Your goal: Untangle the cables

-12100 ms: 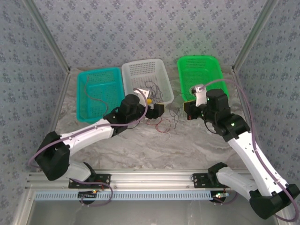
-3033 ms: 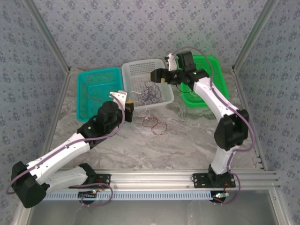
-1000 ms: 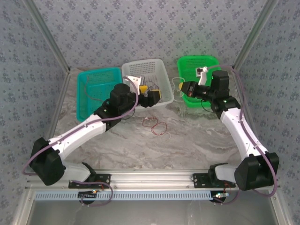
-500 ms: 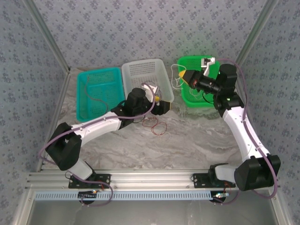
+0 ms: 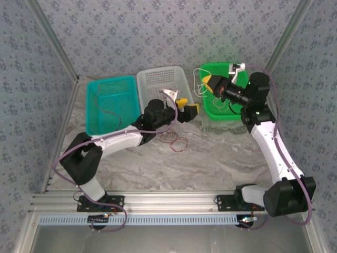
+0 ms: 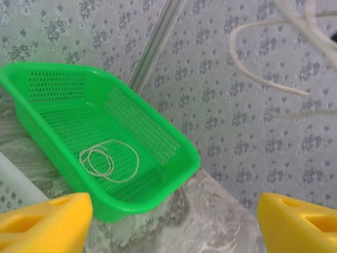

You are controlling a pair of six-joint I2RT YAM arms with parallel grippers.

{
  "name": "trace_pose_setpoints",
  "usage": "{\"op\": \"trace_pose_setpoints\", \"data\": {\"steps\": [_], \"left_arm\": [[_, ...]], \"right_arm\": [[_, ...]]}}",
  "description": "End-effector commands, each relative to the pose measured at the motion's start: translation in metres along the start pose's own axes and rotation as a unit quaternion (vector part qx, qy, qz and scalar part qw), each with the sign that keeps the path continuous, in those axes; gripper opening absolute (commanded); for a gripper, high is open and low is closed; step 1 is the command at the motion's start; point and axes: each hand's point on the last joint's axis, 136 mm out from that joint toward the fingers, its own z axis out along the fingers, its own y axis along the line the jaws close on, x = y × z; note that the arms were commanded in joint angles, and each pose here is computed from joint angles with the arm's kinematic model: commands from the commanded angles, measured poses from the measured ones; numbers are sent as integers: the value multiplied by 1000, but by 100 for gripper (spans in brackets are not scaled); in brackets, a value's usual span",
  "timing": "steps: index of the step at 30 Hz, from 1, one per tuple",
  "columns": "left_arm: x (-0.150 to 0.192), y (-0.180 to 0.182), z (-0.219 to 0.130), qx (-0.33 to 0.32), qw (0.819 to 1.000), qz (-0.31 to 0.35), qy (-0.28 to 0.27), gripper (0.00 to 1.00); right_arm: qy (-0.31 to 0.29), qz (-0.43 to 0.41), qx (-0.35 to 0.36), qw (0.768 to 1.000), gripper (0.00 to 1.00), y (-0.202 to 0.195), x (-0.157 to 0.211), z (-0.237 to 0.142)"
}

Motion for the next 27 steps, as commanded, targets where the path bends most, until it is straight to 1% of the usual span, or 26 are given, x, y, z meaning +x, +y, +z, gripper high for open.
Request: {"op": "trace_pose_setpoints", "data": {"steps": [1,5,8,13,16,18,27], "left_arm": [[-38,-6,-2,60,993,-44,-87,78],[-43,-15,5,104,988,-63,-91,76],[-49,-20,6,133,982,-90,-102,76],[-64,-24,4,193,959,-159,-131,74],[-70,-32,8,238,942,-198,-133,74],[-72,-36,14,254,935,-214,-124,74],[-81,-37,12,257,929,-232,-131,73]], "right_arm": [[-1,-13,-27,1000,0,22,3,-10],[0,-15,-29,999,0,25,4,-11],[2,-18,-32,999,0,28,4,-11],[4,-22,-33,999,0,28,5,-12],[5,-26,-35,999,0,29,6,-11],[7,-27,-35,999,0,29,7,-11],[9,-31,-34,999,0,31,7,-12]]}}
